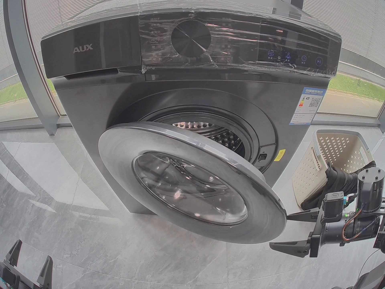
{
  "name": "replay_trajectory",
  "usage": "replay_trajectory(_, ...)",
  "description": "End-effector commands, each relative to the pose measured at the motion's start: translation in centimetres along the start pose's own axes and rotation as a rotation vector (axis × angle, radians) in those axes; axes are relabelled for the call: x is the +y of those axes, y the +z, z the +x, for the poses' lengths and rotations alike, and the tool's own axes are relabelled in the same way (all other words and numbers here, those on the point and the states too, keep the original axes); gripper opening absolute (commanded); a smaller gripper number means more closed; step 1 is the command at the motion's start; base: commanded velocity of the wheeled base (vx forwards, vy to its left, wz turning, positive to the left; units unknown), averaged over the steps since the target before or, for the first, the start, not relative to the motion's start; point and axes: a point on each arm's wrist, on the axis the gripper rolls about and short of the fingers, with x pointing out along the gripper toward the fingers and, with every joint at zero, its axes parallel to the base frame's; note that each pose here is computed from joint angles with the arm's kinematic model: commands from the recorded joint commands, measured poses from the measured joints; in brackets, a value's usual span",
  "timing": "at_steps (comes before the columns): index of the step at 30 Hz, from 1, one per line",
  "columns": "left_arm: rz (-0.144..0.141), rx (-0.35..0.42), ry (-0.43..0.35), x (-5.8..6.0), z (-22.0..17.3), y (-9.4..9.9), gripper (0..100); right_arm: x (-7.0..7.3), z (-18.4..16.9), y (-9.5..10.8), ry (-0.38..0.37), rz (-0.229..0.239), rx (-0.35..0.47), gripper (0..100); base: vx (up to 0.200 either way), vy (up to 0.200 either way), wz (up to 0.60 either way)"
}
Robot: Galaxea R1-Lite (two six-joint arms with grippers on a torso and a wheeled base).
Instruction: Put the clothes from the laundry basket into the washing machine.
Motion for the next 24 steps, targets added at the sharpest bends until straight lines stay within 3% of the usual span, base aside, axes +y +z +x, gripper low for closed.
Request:
replay_trajectory(1,0.0,0.003,0.001,0.0,0.0,-0.5,100,0.2,-0.6,0.6,-0.005,-0.015,-0.045,100,0.0,0.0,0.0)
replay_trajectory(10,0.0,0.003,-0.001,0.0,0.0,-0.5,100,-0.7,2.0,0.9,-0.012,-0.001,0.004,100,0.0,0.0,0.0)
replay_trajectory(16,0.0,0.003,-0.001,0.0,0.0,-0.5,100,0.9,1.7,0.0,0.054,-0.025,0.028,100,0.0,0.0,0.0)
replay_trajectory(24,0.0,0.003,-0.001,0.0,0.0,-0.5,100,2.2,-1.6,-1.2,0.101,-0.058,-0.033,100,0.0,0.0,0.0)
